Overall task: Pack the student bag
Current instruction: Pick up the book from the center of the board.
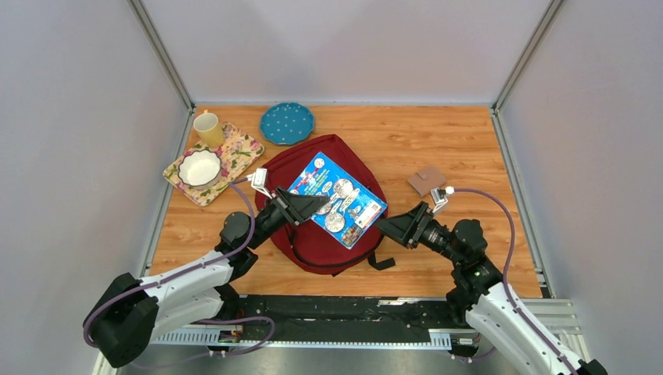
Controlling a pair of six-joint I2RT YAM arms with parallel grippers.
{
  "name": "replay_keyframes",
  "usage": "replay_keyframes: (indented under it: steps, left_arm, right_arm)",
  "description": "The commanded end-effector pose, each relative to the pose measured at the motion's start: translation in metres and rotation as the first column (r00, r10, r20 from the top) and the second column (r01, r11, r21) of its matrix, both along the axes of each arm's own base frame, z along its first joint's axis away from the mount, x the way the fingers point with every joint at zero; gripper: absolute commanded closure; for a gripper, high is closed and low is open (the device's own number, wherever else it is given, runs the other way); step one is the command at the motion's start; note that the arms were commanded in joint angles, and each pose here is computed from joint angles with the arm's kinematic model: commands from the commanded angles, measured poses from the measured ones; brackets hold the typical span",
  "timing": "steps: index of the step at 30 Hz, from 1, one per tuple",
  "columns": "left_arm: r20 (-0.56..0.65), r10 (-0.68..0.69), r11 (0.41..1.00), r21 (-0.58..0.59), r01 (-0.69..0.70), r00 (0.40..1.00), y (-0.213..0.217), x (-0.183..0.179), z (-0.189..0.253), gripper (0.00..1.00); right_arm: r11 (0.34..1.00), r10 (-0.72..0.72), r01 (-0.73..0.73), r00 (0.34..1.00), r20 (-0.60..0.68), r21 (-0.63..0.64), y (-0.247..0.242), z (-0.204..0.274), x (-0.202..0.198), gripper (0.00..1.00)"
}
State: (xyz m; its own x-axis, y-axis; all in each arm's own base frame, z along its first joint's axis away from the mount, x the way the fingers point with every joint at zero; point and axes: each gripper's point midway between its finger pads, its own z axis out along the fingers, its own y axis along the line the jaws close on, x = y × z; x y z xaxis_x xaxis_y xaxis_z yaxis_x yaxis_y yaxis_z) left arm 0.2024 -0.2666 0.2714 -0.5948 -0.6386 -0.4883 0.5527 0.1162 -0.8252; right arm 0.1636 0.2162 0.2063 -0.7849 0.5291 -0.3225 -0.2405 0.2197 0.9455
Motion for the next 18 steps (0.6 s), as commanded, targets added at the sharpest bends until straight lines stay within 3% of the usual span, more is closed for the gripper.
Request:
replay_keyframes:
  steps: [1,13,18]
  left_arm:
    - [0.091,-0.031,0.984,-0.175,0.046,0.995,0.005,-0.011,0.046,1.0]
    - [-0.021,0.022,0.987,-0.16,-0.025,1.0,0.008,0.004,0.025,1.0]
    - [-0.052,0.127,0.978,-0.162,-0.133,0.991,0.028,0.009,0.014,1.0]
  right_arm:
    - [0.997,0.013,-0.022,0.993,0.113,0.079,0.008,0.04,0.003,0.24]
    - [0.996,0.071,-0.081,0.979,0.191,0.045,0.03,0.056,0.008,0.25]
    - [0.998,0.006,0.003,0.989,0.145,-0.063,0.016,0.035,0.012,0.25]
